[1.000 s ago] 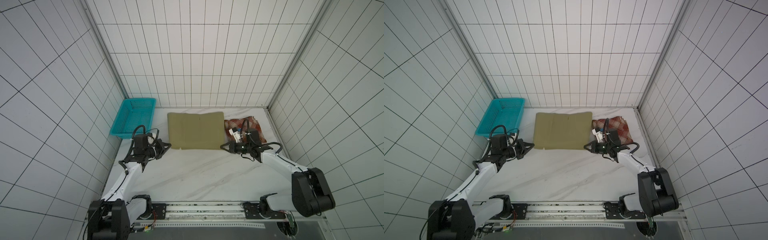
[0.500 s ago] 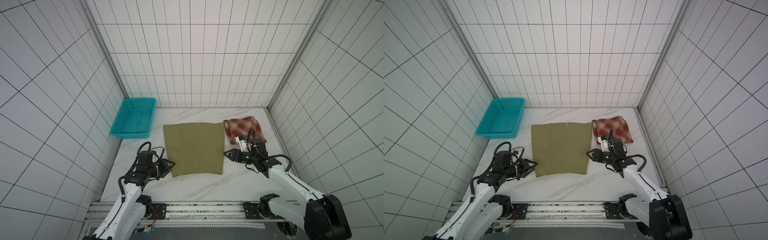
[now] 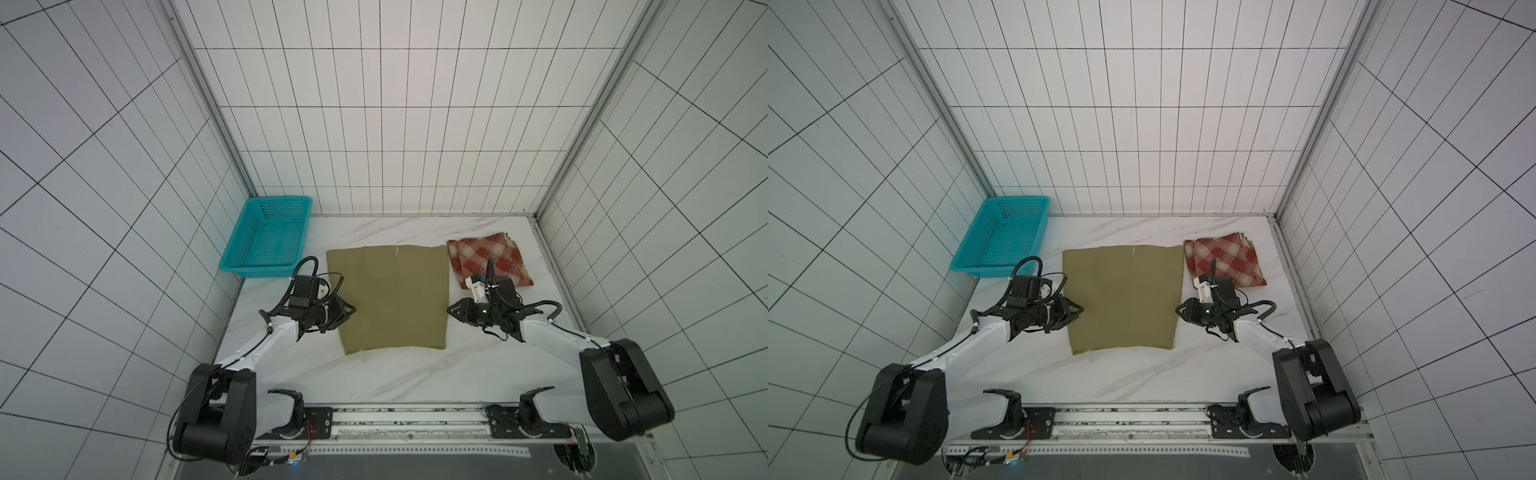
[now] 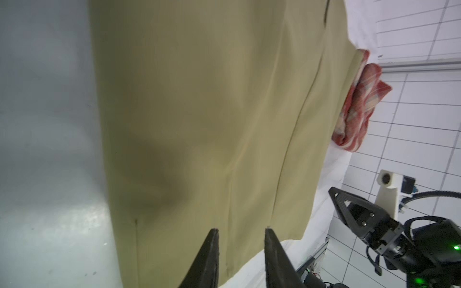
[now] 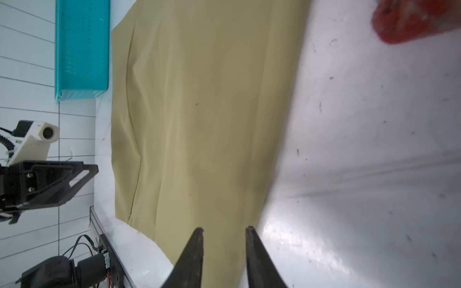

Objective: Fold and stack skirts
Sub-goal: Fold the skirt at the center of the table, then rotate the skirt at the center of the table.

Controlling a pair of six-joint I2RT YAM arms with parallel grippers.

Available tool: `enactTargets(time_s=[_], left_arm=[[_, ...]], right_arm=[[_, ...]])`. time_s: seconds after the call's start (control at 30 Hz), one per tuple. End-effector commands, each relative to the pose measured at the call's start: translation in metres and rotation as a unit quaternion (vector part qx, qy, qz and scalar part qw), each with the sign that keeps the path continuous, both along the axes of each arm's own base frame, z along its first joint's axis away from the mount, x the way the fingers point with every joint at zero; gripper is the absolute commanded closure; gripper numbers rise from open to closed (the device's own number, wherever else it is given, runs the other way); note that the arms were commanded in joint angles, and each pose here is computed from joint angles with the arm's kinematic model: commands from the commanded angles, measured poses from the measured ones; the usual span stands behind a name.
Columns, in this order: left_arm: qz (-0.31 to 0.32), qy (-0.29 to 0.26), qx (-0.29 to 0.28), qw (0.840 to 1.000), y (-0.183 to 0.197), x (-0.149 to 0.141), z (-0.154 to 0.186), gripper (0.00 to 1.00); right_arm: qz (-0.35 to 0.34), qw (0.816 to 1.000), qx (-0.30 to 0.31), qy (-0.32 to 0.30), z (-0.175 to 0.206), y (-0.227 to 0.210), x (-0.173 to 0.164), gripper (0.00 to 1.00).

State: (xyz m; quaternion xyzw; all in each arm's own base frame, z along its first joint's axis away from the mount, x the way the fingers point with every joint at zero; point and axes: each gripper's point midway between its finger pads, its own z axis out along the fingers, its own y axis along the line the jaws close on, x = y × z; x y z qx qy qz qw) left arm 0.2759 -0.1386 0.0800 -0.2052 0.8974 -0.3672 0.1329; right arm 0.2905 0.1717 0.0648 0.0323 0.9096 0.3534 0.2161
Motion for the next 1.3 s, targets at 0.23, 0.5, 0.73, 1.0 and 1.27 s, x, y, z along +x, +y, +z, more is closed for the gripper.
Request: enactTargets(time_s=[0.23,0.5,0.73,1.0,1.27], left_arm=[[-0.042,0.019,0.046,0.998,-0.016,-0.021,-0.050,0.71],[-0.039,0.067,0.041,0.996,-0.016,-0.052,-0.078,0.71],[-0.041,0.072,0.040,0.996,-0.026,-0.069,-0.081,0.72],[-0.072,0.031,0.028,0.997,-0.059,-0.080,-0.064,0.71],[-0.122,-0.054,0.065,0.989,-0.073,-0.042,0.001,0.71]], right_arm=[[-0.002,0.998,-0.011,-0.055,0.013,0.018,0.077,0.92],[0.016,0.999,-0.038,-0.026,-0.017,0.026,0.106,0.92],[0.030,0.997,-0.061,-0.021,-0.034,0.034,0.142,0.92],[0.037,0.996,-0.069,-0.050,-0.018,0.041,0.187,0.93],[0.032,0.990,-0.032,-0.130,0.084,0.043,0.165,0.91]])
